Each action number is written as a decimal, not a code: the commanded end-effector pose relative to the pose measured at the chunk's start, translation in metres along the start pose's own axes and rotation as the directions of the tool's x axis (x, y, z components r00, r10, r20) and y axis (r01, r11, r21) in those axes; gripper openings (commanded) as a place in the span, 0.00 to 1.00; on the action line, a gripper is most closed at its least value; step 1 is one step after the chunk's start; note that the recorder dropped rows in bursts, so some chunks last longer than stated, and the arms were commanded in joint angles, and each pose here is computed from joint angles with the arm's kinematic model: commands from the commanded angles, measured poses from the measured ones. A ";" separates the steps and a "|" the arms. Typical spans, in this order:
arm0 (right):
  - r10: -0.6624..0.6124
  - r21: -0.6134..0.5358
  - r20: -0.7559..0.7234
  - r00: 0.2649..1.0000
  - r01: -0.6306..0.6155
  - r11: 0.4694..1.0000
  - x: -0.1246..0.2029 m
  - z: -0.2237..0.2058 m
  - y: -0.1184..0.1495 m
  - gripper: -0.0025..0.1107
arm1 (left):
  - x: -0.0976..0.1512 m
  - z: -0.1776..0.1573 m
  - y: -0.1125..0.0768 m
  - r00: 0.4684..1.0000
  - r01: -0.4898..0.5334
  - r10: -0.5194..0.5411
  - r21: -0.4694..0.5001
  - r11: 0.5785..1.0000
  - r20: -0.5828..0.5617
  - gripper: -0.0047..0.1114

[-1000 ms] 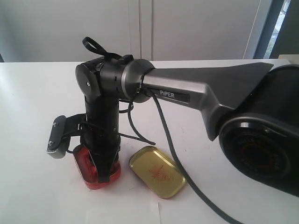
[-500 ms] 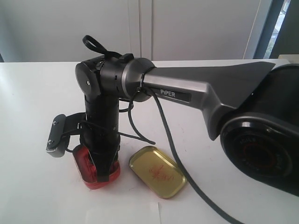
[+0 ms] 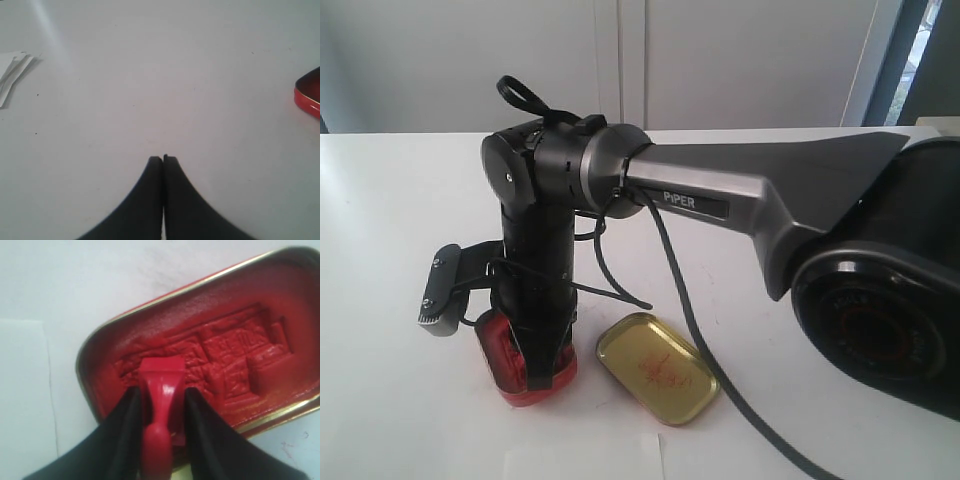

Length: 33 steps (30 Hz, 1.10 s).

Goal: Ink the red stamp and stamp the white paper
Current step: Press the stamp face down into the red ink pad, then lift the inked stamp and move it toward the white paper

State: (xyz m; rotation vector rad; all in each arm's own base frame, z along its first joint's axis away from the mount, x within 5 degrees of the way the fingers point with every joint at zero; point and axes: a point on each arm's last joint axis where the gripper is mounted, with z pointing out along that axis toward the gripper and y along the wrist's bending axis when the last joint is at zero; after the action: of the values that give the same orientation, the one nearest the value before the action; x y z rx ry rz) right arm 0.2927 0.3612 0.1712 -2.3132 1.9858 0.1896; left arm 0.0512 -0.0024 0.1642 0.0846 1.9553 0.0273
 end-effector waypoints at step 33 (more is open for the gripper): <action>0.339 0.021 0.042 0.940 -0.340 0.940 0.012 -0.044 0.003 0.02 | 0.000 0.000 -0.001 1.000 0.009 -0.009 0.009 1.000 0.005 0.04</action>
State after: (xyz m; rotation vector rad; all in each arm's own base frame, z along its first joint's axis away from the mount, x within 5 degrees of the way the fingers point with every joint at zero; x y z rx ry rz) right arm 0.2946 0.3481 0.2021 -1.9514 2.3237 0.2149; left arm 0.0512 -0.0024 0.1642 0.0846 1.9553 0.0273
